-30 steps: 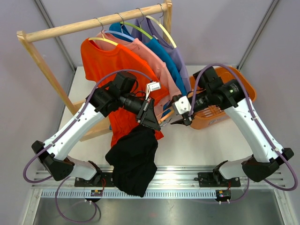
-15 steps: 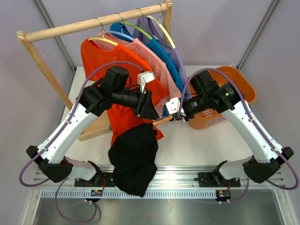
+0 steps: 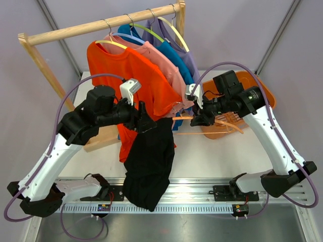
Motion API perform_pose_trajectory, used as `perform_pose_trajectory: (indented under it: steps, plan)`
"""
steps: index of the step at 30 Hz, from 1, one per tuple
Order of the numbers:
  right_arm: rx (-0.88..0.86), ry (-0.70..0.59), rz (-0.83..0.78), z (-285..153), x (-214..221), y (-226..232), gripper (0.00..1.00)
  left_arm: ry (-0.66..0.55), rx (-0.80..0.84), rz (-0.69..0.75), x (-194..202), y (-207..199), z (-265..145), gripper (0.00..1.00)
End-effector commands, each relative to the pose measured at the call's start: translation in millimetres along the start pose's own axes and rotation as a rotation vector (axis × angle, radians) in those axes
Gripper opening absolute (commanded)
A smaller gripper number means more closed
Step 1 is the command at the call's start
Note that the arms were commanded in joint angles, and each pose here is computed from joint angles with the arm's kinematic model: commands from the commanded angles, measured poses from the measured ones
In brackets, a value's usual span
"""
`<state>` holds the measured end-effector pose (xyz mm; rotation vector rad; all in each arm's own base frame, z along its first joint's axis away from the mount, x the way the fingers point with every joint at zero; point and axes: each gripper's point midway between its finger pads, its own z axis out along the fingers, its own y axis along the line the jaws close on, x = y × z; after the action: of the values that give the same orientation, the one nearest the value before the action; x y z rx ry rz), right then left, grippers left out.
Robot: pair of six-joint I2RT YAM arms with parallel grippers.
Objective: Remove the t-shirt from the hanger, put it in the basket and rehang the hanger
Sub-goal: Remove the tshirt from the hanger
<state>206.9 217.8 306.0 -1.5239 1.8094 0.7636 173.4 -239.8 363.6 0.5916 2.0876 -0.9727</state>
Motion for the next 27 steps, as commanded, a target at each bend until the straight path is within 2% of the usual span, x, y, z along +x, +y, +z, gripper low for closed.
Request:
perform_pose_trajectory:
  steps: [1, 6, 13, 16, 19, 21, 23, 24, 26, 27]
  plan:
    - [0.029, -0.109, 0.108, -8, -28, -10, 0.0, -0.069, -0.093, -0.069, 1, 18, 3, 0.7]
    - [0.004, -0.137, 0.173, -4, -36, -12, 0.0, -0.113, -0.1, -0.145, 8, 14, 25, 0.73]
    - [-0.032, -0.167, 0.221, 1, -44, -10, 0.0, -0.144, -0.207, -0.175, 6, 12, 61, 0.74]
    - [-0.033, -0.189, 0.218, -1, -49, -9, 0.0, -0.132, -0.333, -0.201, 11, 27, 72, 0.73]
    - [-0.04, -0.194, 0.229, -2, -49, -7, 0.0, -0.133, -0.428, -0.212, 12, 37, 81, 0.67]
    - [-0.042, -0.196, 0.225, -4, -48, -4, 0.0, -0.14, -0.5, -0.213, 14, 48, 83, 0.52]
    - [-0.039, -0.191, 0.225, -4, -45, -5, 0.0, -0.171, -0.532, -0.22, 9, 53, 80, 0.3]
    - [-0.038, -0.191, 0.222, -6, -44, -3, 0.0, -0.184, -0.536, -0.22, 7, 54, 78, 0.11]
    - [-0.039, -0.178, 0.209, -6, -39, -3, 0.0, -0.212, -0.547, -0.22, 3, 56, 72, 0.0]
    - [-0.036, -0.174, 0.19, -8, -37, -2, 0.0, -0.222, -0.546, -0.219, 1, 55, 69, 0.0]
